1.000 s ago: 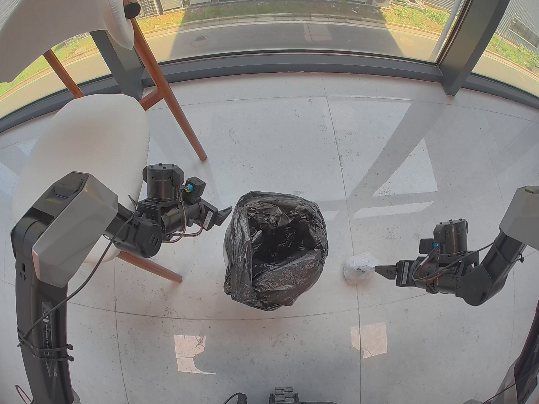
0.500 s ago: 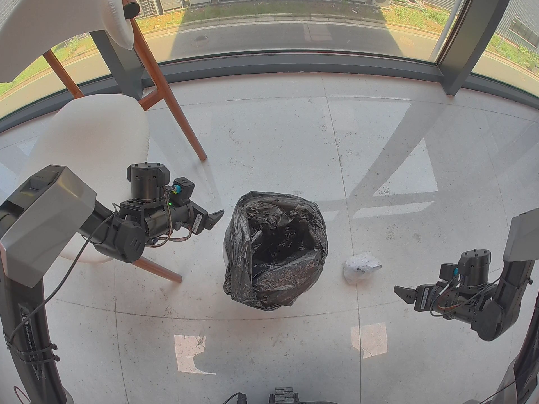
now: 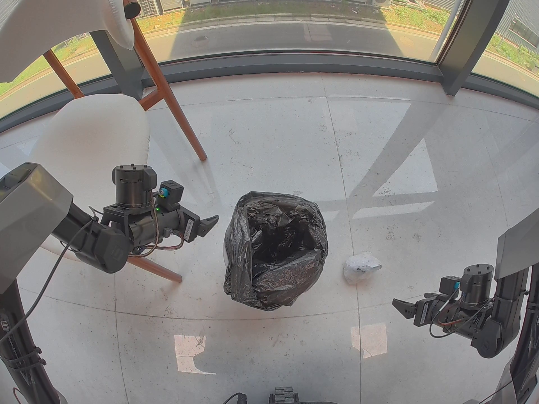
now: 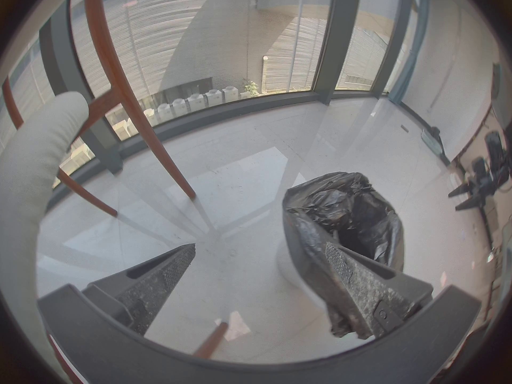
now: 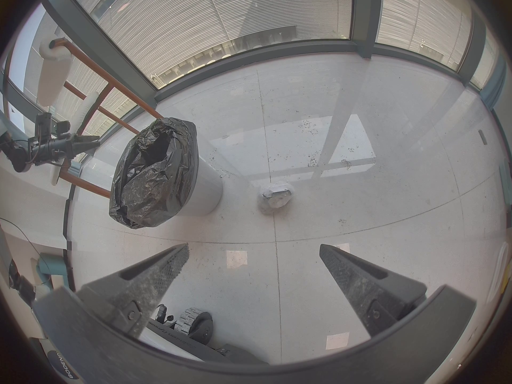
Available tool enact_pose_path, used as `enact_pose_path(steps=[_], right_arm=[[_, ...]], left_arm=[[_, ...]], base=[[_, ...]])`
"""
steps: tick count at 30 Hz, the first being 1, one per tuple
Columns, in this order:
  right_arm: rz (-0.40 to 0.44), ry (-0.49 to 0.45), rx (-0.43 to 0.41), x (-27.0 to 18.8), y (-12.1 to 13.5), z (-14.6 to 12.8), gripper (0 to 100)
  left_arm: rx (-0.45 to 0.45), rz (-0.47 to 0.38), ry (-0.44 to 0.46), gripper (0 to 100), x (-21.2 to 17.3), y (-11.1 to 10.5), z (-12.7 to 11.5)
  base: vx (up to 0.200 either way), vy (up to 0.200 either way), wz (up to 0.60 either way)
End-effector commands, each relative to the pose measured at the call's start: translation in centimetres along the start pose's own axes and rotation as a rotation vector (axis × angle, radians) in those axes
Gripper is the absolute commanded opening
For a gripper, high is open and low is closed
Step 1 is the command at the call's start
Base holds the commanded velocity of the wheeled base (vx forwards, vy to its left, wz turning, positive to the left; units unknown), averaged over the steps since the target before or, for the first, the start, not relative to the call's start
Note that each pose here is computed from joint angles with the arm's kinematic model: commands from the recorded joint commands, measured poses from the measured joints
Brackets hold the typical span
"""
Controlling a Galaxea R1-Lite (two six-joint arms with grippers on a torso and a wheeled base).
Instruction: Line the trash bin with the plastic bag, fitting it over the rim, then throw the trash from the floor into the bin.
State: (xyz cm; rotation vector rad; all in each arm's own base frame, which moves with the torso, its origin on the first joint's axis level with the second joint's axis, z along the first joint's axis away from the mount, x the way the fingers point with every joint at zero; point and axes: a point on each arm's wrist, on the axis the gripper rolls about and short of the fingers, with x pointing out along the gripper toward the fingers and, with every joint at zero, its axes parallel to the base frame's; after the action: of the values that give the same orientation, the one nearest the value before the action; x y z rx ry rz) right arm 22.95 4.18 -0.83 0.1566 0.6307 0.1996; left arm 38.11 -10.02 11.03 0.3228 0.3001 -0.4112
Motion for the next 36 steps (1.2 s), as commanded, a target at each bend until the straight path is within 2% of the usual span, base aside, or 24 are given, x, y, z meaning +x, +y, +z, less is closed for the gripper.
enact_pose_path(steps=[1,4,5,6,7,10,12,20,35,36], right_arm=[[0.005,-0.010,-0.005,0.1,0.1,0.1,100],[0.003,-0.010,-0.003,0.2,0.1,0.2,100],[0.003,-0.010,-0.003,0.2,0.1,0.2,100],[0.001,-0.006,-0.003,0.2,0.0,0.1,100],[0.002,-0.006,-0.004,0.3,0.1,0.1,100],[0.004,-0.013,-0.006,0.5,0.1,0.2,100],[0.004,-0.019,-0.006,0.6,0.1,0.3,100],[-0.003,-0.024,-0.001,0.7,-0.1,0.4,100],[0.005,-0.036,-0.004,0.9,0.0,0.6,100],[0.004,-0.037,-0.003,0.9,0.0,0.6,100]], left_arm=[[-0.062,-0.041,0.023,100,0.1,-1.9,0.7],[-0.122,-0.064,0.086,100,0.2,-3.9,0.9],[-0.122,-0.064,0.086,100,0.2,-3.9,0.9],[-0.120,-0.066,0.143,100,0.3,-4.5,0.8],[-0.117,-0.058,0.164,100,0.4,-4.5,0.9],[-0.097,-0.022,0.197,100,1.1,-5.6,1.8],[-0.090,-0.008,0.224,100,2.5,-6.4,1.1],[-0.066,-0.018,0.275,100,4.3,-8.5,-0.7],[-0.062,-0.018,0.308,100,5.8,-9.0,-2.2],[-0.061,-0.019,0.311,0,5.9,-9.0,-2.3]], base=[[0.000,0.000,0.00],[0.000,0.000,0.00],[0.000,0.000,0.00],[0.000,0.000,0.00],[0.000,0.000,0.00],[0.000,0.000,0.00],[0.000,0.000,0.00],[0.000,0.000,0.00],[0.000,0.000,0.00],[0.000,0.000,0.00]])
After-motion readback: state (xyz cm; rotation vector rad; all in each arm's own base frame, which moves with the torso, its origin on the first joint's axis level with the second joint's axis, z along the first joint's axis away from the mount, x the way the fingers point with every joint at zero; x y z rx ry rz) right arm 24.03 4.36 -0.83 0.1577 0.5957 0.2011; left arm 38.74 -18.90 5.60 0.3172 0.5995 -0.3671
